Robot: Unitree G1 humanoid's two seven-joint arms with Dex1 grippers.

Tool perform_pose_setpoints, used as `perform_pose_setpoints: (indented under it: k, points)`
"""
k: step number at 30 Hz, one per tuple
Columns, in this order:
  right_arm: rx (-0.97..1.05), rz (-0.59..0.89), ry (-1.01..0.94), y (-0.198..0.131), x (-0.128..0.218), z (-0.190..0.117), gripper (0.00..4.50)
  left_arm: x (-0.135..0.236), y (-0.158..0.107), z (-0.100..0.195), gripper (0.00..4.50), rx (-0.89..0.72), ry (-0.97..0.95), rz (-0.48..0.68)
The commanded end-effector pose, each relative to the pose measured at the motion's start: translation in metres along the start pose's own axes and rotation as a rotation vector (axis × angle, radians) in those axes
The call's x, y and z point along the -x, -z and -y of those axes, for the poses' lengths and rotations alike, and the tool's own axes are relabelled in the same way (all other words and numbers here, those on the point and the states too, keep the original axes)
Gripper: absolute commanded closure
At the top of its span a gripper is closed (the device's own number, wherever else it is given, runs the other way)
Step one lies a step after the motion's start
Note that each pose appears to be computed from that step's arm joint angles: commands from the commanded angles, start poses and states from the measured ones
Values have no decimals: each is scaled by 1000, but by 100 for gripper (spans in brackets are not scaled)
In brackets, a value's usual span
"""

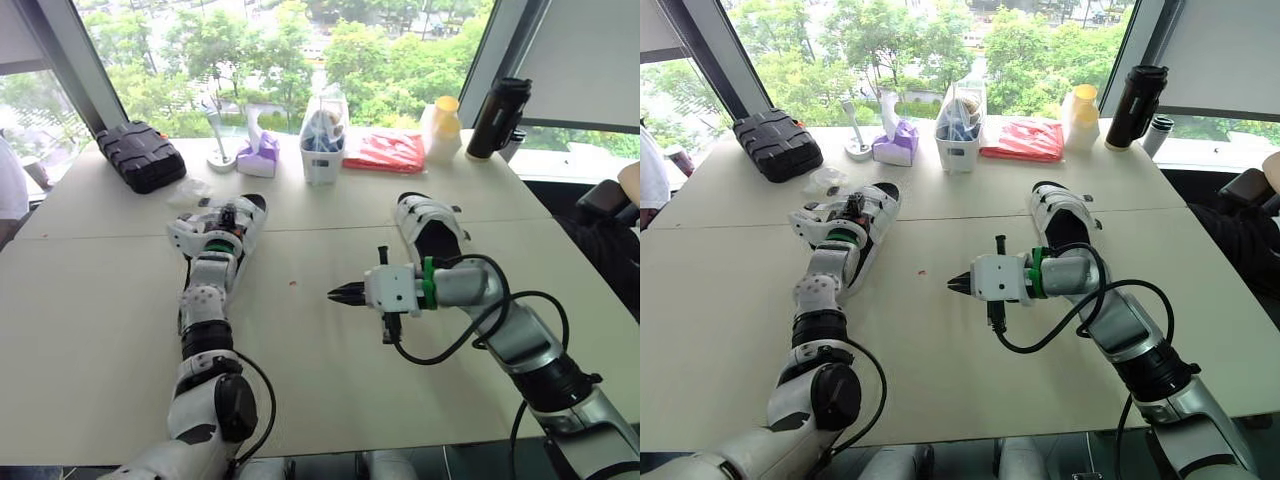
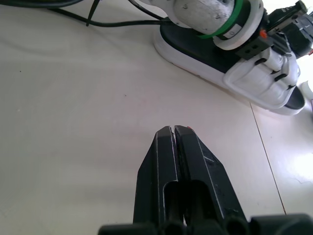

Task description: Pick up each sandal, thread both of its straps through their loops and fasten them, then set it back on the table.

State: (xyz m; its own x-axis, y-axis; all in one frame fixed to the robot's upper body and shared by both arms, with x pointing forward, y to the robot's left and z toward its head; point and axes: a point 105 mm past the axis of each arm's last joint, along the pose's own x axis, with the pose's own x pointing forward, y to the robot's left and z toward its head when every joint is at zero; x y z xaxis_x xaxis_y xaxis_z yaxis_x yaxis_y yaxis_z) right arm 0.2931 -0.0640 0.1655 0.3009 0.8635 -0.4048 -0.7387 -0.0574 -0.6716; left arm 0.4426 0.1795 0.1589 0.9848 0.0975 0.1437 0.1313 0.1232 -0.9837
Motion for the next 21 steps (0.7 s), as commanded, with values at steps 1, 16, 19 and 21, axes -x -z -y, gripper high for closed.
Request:
perform_pose_setpoints:
  k: [1,16,19,21]
  points:
    - [37,27,17,-11,0,5,450,-7,-3,15,446,12,59,56]
    - [37,35,6,-12,-2,2,450,12,-2,-2,3,-52,-62,-25]
    - [38,35,4,-11,-2,2,450,25,0,8,3,-65,-49,-83]
    - [41,34,2,-11,-2,2,450,40,0,7,3,-94,-66,-133]
